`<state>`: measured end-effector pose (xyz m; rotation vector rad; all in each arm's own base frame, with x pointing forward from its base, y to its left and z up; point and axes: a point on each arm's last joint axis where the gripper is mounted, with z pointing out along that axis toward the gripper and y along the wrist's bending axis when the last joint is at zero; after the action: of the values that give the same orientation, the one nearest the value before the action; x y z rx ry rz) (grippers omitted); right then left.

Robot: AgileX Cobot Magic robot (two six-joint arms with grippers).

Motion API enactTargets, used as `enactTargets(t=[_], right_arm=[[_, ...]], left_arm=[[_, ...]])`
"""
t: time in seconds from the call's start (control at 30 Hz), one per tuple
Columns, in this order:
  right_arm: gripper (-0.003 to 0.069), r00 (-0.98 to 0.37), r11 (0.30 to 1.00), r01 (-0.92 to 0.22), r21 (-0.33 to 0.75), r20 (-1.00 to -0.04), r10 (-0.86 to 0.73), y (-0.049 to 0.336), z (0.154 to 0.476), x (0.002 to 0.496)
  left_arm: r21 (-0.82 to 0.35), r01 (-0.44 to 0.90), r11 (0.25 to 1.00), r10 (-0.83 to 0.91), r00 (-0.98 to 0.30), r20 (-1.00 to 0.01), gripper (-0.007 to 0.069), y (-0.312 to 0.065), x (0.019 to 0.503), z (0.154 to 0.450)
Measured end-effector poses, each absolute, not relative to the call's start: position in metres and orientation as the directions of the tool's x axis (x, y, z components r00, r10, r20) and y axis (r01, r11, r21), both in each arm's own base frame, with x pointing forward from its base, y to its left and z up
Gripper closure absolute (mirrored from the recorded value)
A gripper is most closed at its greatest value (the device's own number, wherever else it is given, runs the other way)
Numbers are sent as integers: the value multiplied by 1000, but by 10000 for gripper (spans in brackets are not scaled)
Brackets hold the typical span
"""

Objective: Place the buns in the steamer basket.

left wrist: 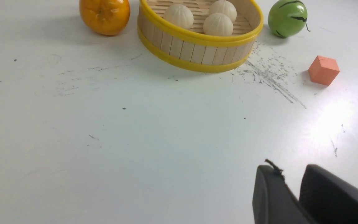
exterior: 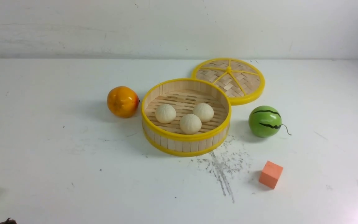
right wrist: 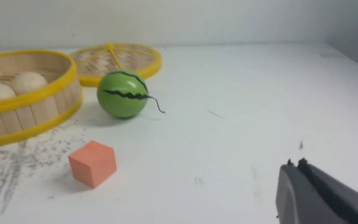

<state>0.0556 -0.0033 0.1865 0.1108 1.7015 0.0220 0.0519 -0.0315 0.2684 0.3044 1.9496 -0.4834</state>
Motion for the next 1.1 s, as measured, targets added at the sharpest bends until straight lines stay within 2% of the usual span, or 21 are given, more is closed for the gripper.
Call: enactTargets(t=[0.23,1.1], right_arm=[[670,-270,992,89,85,-957,106,-4,174,53],[657,-288,993,87,85,-952,106,-4,174,52]], left_arm=[[-196,421,886,-5,-414,-910,480,-31,52,268],[-196,421,886,-4,-414,-910,461,-31,52,268]])
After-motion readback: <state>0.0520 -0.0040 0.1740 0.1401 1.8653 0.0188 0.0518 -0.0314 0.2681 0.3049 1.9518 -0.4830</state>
